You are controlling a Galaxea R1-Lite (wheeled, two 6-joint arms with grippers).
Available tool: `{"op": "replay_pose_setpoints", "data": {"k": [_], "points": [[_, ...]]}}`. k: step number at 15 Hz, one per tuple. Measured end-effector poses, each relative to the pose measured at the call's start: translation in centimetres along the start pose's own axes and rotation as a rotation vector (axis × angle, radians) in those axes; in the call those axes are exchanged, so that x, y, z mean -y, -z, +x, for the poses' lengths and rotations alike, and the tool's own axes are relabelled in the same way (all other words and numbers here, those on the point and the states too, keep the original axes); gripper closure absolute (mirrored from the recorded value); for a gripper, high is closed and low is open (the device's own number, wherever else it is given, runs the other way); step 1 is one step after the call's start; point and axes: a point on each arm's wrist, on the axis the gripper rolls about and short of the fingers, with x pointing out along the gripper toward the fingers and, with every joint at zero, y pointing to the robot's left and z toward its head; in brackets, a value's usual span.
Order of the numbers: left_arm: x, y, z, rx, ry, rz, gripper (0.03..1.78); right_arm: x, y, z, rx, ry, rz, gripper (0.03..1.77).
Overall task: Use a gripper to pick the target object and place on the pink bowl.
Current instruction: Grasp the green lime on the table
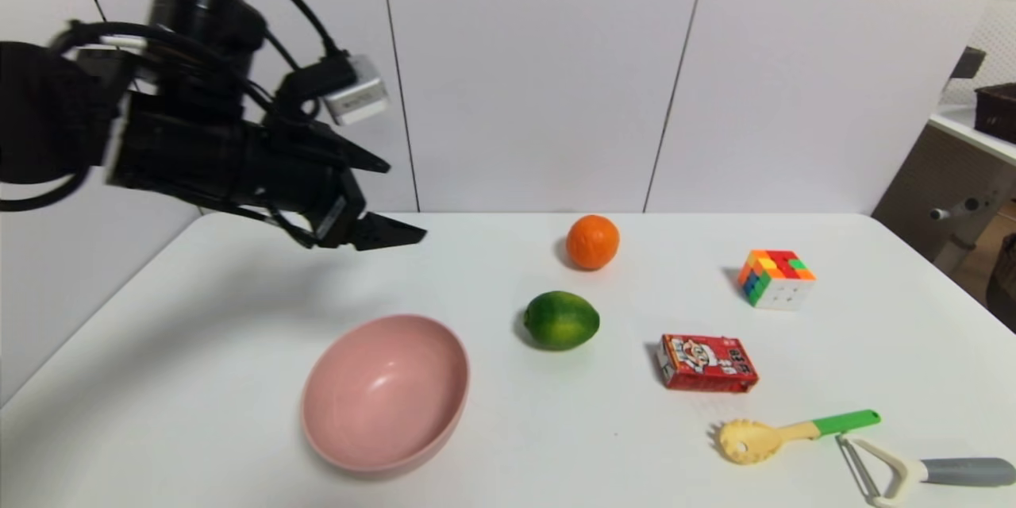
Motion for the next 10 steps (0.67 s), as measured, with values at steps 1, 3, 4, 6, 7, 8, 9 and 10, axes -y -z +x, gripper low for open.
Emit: {"op": "replay_pose_setpoints", "data": {"k": [1,3,4,6,7,8,9,10], "points": [[0.4,-0.7,2.5,0.005,0.052,0.022,0.12,0.0,0.0,0.0,0.000,0.000,0.000,0.10],[2.1,-1.7,6.5,0.006,0.146,0.058,0.12,0.0,0.0,0.0,0.000,0.000,0.000,0.10],[3.1,-1.9,8.2,0.000,0.186,0.070,0.12,0.0,0.0,0.0,0.000,0.000,0.000,0.10],[4.7,-1.9,10.6,-0.017,0.247,0.085,0.12,0.0,0.0,0.0,0.000,0.000,0.000,0.10],[5.4,-1.8,11.5,-0.024,0.270,0.092,0.12,0.0,0.0,0.0,0.000,0.000,0.000,0.10],[6.0,-1.8,12.4,-0.030,0.288,0.096,0.12,0.0,0.0,0.0,0.000,0.000,0.000,0.10],[6.4,-1.8,13.1,-0.034,0.302,0.101,0.12,0.0,0.0,0.0,0.000,0.000,0.000,0.10],[6.8,-1.8,13.8,-0.035,0.313,0.106,0.12,0.0,0.0,0.0,0.000,0.000,0.000,0.10]]}}
